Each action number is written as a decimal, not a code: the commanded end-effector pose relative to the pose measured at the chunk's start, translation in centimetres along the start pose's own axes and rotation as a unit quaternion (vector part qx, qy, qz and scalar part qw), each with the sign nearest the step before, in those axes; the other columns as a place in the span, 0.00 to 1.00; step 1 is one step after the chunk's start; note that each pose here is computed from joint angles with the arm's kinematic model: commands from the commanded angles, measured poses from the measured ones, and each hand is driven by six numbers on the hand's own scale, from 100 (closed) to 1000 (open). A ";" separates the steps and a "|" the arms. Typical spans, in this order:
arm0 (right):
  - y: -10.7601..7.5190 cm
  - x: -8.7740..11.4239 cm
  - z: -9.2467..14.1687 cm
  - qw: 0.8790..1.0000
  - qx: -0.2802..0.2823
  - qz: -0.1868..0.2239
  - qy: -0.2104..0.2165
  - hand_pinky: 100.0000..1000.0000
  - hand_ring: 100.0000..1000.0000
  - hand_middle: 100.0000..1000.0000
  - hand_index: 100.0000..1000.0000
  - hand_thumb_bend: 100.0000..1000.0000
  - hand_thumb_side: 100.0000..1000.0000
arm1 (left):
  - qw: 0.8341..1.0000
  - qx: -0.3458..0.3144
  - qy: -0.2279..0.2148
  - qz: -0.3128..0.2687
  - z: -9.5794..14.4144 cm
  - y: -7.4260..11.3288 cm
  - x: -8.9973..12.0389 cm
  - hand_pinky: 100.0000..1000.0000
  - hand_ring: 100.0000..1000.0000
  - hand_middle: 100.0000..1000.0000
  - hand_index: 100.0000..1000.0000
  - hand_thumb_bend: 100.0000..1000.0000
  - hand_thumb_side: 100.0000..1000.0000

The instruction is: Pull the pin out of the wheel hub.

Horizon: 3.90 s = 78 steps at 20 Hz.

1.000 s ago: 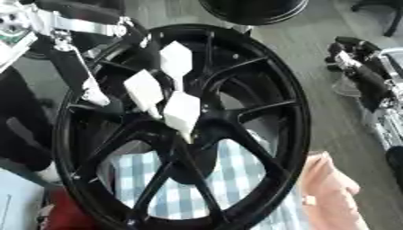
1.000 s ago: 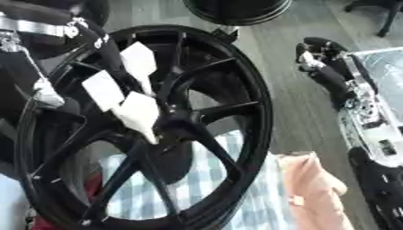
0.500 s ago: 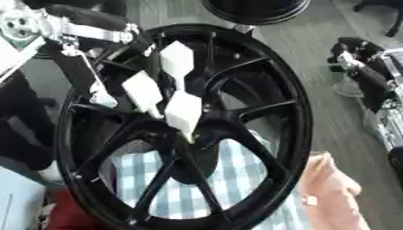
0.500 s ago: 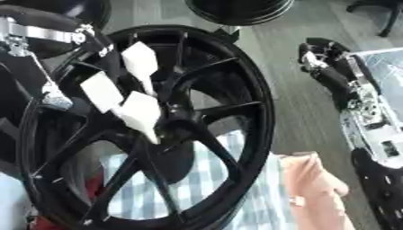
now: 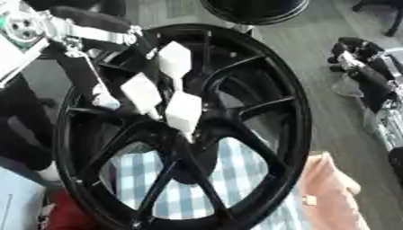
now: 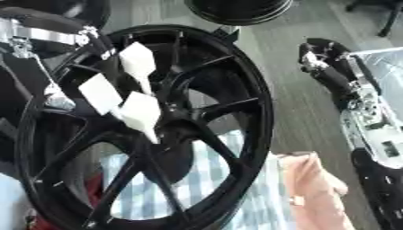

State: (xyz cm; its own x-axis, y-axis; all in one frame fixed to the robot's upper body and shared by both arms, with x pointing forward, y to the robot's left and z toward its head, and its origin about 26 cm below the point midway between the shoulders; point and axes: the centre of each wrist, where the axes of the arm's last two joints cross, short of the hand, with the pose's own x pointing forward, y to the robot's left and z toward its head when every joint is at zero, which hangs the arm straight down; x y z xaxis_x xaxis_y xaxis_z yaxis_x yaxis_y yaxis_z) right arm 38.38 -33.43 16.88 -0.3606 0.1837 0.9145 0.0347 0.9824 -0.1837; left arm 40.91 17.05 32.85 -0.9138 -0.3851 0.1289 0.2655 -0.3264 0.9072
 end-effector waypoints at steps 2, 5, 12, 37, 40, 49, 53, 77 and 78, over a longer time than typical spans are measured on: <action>-0.4 0.7 -0.3 1.000 -0.004 0.005 -0.011 0.70 0.67 0.62 0.76 0.12 0.30 | 0.999 -0.019 -0.011 -0.045 0.9 0.9 0.3 0.72 0.60 0.42 0.34 0.15 0.00; -0.4 0.8 -0.3 1.000 -0.005 0.003 -0.011 0.70 0.67 0.62 0.76 0.12 0.30 | 0.998 -0.014 -0.011 -0.053 1.1 1.2 0.4 0.70 0.57 0.37 0.29 0.12 0.00; -0.4 0.8 -0.3 1.000 -0.006 0.002 -0.012 0.70 0.67 0.62 0.76 0.11 0.30 | 0.997 -0.001 -0.011 -0.071 1.7 2.1 0.7 0.68 0.53 0.27 0.19 0.14 0.00; -2.6 1.2 0.1 0.999 -0.041 0.015 -0.021 0.71 0.67 0.62 0.76 0.12 0.28 | 0.964 0.210 0.162 -0.010 20.8 3.1 -0.2 0.66 0.50 0.21 0.17 0.31 0.00; -3.0 1.5 0.1 0.998 -0.049 0.016 -0.026 0.71 0.67 0.62 0.76 0.11 0.28 | 0.950 0.233 0.209 0.006 24.1 1.6 -0.5 0.66 0.51 0.22 0.18 0.29 0.00; -3.6 1.7 0.1 0.997 -0.062 0.015 -0.032 0.71 0.67 0.62 0.76 0.11 0.28 | 0.911 0.268 0.302 0.088 30.1 -4.2 -2.1 0.73 0.61 0.45 0.38 0.35 0.00; -3.5 1.8 0.1 0.997 -0.062 0.014 -0.034 0.71 0.67 0.62 0.76 0.11 0.28 | 0.892 0.267 0.339 0.134 31.7 -7.4 -2.9 0.82 0.80 0.73 0.72 0.48 0.09; -2.8 2.1 -0.4 0.998 -0.050 0.005 -0.039 0.71 0.67 0.62 0.76 0.10 0.28 | 0.772 0.531 0.298 0.183 29.8 -8.8 -2.3 0.74 0.77 0.70 0.73 0.19 0.43; -2.7 2.1 -0.5 0.998 -0.048 0.004 -0.040 0.71 0.67 0.62 0.76 0.10 0.27 | 0.746 0.566 0.290 0.196 28.3 -9.2 -2.3 0.73 0.77 0.71 0.74 0.19 0.44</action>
State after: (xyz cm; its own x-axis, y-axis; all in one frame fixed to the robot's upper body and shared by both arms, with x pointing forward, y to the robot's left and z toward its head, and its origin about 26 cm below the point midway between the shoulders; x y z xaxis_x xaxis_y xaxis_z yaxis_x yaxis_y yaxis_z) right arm 38.04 -35.49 18.06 -0.4008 0.1790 0.8985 0.1270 0.9821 -0.1390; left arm 32.21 46.13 34.74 -0.4377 -0.7004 0.5638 -0.1881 0.6845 0.7043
